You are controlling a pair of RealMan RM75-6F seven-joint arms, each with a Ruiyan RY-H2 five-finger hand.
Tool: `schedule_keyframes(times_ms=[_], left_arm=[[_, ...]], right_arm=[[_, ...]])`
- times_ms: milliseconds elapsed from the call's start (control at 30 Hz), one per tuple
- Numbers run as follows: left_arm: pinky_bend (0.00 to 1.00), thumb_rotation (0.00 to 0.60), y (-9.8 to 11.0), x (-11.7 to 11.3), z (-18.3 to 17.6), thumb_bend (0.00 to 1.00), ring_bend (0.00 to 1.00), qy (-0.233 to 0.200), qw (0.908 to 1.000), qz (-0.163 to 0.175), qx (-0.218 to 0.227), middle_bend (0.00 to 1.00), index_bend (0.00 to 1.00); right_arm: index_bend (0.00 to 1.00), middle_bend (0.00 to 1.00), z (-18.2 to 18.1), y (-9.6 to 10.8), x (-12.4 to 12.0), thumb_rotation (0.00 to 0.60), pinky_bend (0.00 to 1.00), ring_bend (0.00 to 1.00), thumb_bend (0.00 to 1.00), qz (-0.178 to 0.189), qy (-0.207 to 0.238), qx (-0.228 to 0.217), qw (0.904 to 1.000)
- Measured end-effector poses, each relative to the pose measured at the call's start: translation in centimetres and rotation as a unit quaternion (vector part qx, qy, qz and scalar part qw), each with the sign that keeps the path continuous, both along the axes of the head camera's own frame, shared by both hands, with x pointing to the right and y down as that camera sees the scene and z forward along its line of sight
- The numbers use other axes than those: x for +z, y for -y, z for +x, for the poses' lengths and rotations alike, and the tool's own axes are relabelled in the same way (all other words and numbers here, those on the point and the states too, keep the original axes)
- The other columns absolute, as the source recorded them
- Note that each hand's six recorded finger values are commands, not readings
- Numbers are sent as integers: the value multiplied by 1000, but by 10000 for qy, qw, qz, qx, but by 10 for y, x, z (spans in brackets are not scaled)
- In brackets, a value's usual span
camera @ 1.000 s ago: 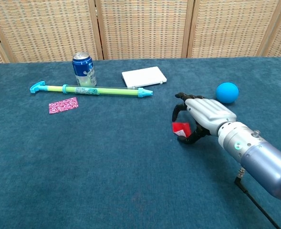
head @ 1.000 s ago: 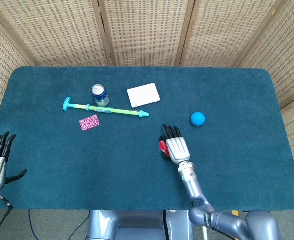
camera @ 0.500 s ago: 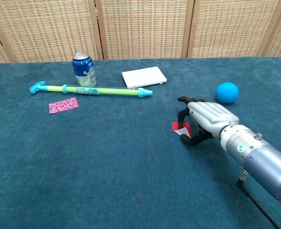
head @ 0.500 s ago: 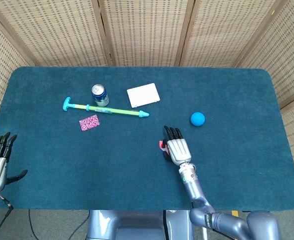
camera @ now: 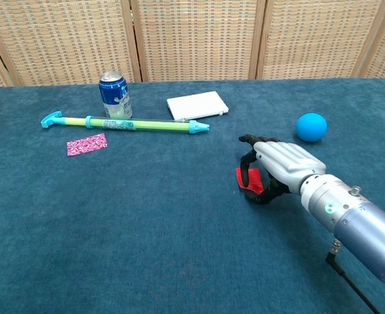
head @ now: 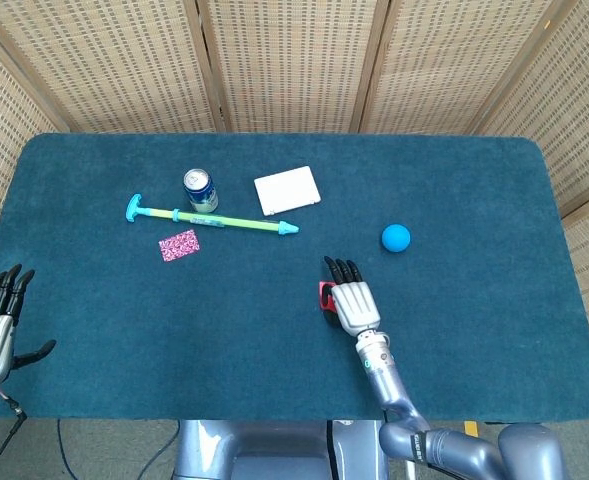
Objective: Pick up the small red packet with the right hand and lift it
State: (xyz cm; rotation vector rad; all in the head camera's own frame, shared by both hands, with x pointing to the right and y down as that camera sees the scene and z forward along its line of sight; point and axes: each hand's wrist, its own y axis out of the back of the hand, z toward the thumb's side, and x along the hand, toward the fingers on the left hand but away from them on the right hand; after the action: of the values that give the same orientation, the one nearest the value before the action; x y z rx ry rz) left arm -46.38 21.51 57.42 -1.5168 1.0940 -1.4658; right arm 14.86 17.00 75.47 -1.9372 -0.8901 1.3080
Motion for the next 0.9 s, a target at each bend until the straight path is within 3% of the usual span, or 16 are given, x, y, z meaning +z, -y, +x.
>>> schedule_keyframes(times_ms=[533, 900], left_arm=[[137, 600, 0, 1, 0, 104, 0, 2, 10000, -13, -1, 0, 0], [137, 600, 0, 0, 0, 104, 0, -6, 10000, -2, -6, 0, 0]], right_arm=[[565, 90, 1, 0, 3, 600, 0, 0, 506, -89, -75, -22, 9999], [597, 98, -1, 0, 4, 600, 0, 0, 623, -126, -92, -61, 9999]])
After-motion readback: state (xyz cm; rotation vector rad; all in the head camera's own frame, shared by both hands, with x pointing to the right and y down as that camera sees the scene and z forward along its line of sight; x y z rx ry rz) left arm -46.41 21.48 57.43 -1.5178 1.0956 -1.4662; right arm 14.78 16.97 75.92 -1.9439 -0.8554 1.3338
